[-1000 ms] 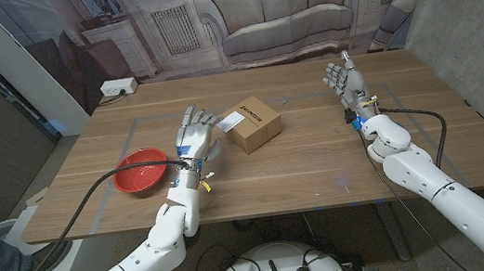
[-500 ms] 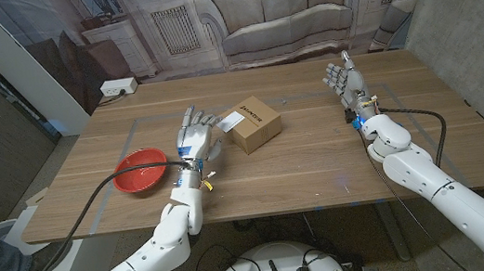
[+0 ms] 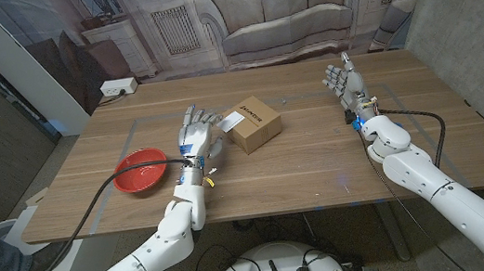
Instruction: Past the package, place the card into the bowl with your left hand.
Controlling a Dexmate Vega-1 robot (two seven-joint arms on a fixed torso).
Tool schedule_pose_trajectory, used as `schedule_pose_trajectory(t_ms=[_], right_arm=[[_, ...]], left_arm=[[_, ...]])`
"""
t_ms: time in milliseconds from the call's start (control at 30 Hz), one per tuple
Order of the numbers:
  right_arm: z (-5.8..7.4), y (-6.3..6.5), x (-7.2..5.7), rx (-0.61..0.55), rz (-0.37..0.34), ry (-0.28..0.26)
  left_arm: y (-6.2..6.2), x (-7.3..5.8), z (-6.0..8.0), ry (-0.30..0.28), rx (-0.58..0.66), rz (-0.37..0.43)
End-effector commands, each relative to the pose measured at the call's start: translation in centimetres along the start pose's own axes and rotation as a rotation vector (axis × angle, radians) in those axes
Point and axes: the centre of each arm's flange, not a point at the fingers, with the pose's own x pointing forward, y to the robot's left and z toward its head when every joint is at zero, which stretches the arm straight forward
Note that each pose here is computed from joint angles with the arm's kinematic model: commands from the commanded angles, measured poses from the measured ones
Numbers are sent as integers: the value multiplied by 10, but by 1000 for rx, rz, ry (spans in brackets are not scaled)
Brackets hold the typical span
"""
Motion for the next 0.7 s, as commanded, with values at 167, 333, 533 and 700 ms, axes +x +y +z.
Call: schedule_pose_trajectory(t_ms=[167, 333, 533, 700], right_arm=[[0, -4, -3, 5, -5, -4], [-1, -4, -3, 9, -4, 0], [0, -5, -4, 6, -3, 1], [1, -6, -4, 6, -6, 1]], left_arm=[[-5, 0, 4, -15, -33, 27], [-5, 0, 5, -16, -37, 38], [-5, 1, 5, -20, -43, 46], [-7, 3, 6, -24, -50, 51]])
